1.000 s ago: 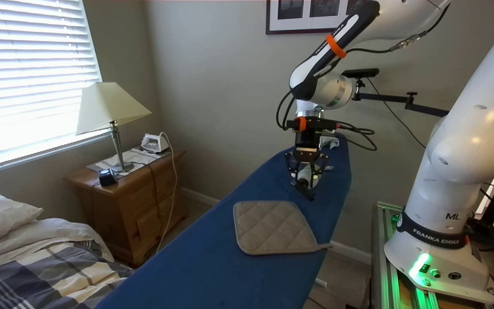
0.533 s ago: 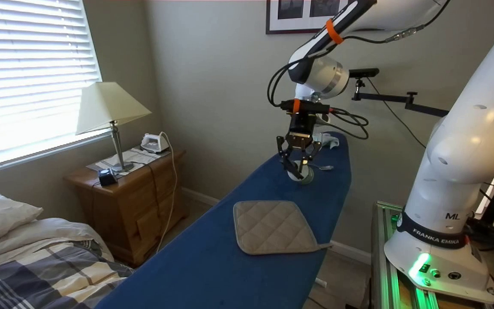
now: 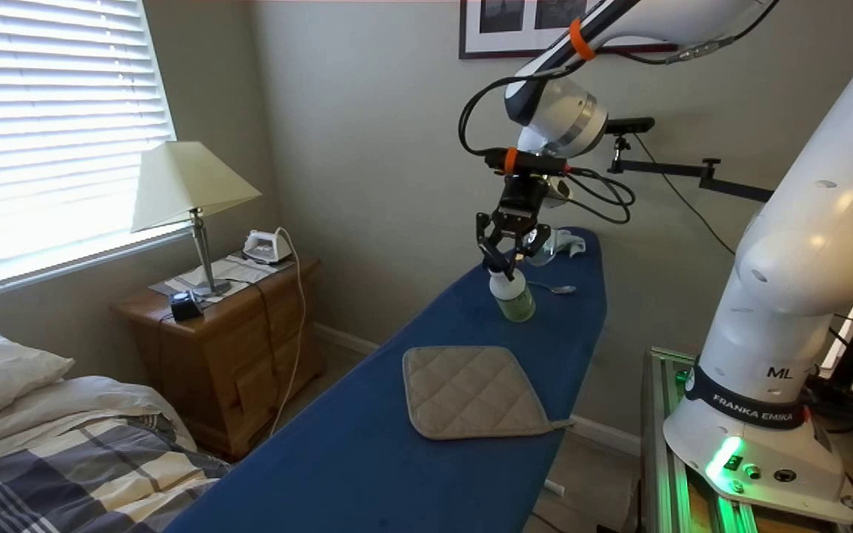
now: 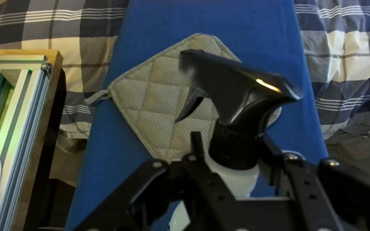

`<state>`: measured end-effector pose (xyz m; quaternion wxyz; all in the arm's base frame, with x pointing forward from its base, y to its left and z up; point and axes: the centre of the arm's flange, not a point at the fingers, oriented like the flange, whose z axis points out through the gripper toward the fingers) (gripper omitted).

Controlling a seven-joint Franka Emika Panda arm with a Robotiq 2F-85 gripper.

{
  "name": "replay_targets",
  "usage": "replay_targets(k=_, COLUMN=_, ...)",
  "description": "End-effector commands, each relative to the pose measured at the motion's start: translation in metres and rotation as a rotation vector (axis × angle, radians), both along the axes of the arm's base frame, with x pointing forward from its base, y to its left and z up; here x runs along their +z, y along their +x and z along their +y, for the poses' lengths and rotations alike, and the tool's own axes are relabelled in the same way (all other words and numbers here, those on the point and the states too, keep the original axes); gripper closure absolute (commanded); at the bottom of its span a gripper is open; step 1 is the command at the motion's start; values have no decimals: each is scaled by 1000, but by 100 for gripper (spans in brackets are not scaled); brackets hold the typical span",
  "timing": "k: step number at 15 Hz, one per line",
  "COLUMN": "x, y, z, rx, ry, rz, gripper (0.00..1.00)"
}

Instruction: Put the spray bottle upright

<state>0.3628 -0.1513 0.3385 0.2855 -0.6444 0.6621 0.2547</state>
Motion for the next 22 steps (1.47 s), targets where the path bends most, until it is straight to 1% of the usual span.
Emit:
replay_targets(k=1, x=19, y=-5, z=-15, rx=-83, ry=100, rz=8, gripper=81)
replay_targets(k=3, x=25, y=-8, z=-23, rx=-113, ry=136, rz=8, gripper=81)
replay_targets(k=5, x=29, y=-14, z=-30, rx=-122, ry=140, rz=-2, gripper=81)
replay_targets(k=9, x=36, y=-20, z=-40, rx=-132, ry=118, rz=-23, gripper=81)
replay_targets(k=10, x=37, y=-21, z=-42, rx=-124, ry=108, rz=-24, gripper=31)
replay_targets(k=11, x=38, y=-21, z=-42, rx=-127, ry=103, rz=-27, gripper=30)
replay_targets(k=12, x=38, y=-20, z=-42, rx=-127, ry=90, rz=-32, gripper=25)
replay_targets(k=15, x=39, y=-19, z=-42, rx=-118, ry=64, rz=-26, gripper=3)
replay_targets(k=16, x=38, y=-17, z=-43, rx=-117, ry=39, rz=-24, gripper=0)
replay_targets(k=19, x=40, y=-13, z=-46, rx=-117, ry=-18, rz=-20, gripper=0)
replay_targets(k=22, x=45, y=-8, z=-48, rx=-98, ry=-102, rz=-15, gripper=0)
